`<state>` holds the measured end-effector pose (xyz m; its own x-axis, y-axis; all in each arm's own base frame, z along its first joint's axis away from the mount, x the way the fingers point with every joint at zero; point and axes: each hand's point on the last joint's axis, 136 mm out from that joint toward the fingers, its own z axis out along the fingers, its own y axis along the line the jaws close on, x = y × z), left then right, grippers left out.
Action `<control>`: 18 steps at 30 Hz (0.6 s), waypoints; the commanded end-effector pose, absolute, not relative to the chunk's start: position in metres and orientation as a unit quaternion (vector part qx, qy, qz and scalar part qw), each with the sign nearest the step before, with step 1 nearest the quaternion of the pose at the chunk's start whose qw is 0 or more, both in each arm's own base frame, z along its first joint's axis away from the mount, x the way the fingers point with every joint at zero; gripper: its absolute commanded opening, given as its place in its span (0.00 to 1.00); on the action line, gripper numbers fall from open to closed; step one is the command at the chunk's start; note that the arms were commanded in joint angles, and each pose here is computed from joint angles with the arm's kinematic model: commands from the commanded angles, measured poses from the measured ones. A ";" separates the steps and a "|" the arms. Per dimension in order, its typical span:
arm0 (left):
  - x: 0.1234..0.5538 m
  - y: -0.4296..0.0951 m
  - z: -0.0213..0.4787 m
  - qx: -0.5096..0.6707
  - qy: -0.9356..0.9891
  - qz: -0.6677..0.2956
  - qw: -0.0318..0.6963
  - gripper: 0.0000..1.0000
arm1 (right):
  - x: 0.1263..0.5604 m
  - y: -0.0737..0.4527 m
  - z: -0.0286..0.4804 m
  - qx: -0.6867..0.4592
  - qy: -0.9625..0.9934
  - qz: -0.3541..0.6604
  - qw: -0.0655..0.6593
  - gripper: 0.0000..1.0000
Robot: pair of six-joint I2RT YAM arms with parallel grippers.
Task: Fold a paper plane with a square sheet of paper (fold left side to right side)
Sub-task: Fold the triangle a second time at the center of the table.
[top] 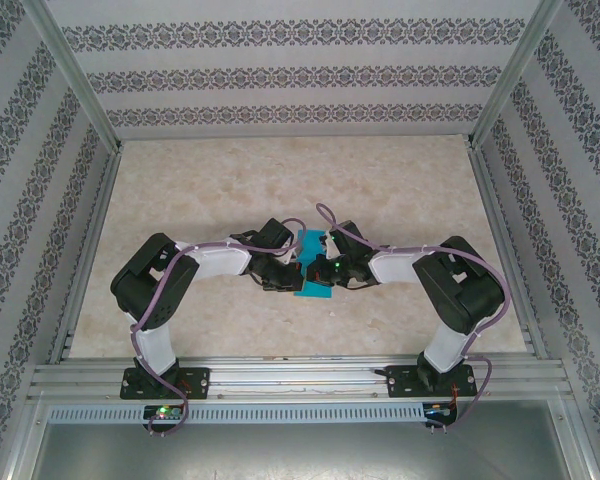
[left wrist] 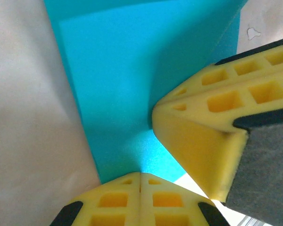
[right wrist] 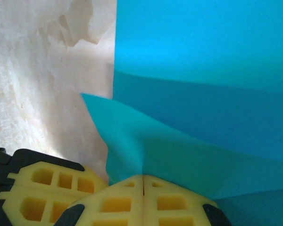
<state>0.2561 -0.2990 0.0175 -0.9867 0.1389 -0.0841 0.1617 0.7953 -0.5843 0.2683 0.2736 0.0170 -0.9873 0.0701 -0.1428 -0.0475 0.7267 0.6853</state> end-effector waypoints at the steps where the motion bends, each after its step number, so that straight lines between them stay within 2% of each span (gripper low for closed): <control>1: 0.240 -0.273 -0.016 0.040 0.967 -0.248 -0.030 0.00 | 0.271 0.260 0.003 0.009 0.939 0.334 0.078 0.00; 18: 0.233 -0.266 -0.029 0.020 0.970 -0.237 -0.053 0.00 | 0.297 0.221 0.002 0.038 0.944 0.310 0.102 0.00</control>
<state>0.2596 -0.3023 0.0165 -0.9926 0.1065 -0.0584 0.1201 0.7883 -0.6034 0.2833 0.2496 0.0152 -0.9851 0.0899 -0.1464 -0.0333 0.7362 0.6759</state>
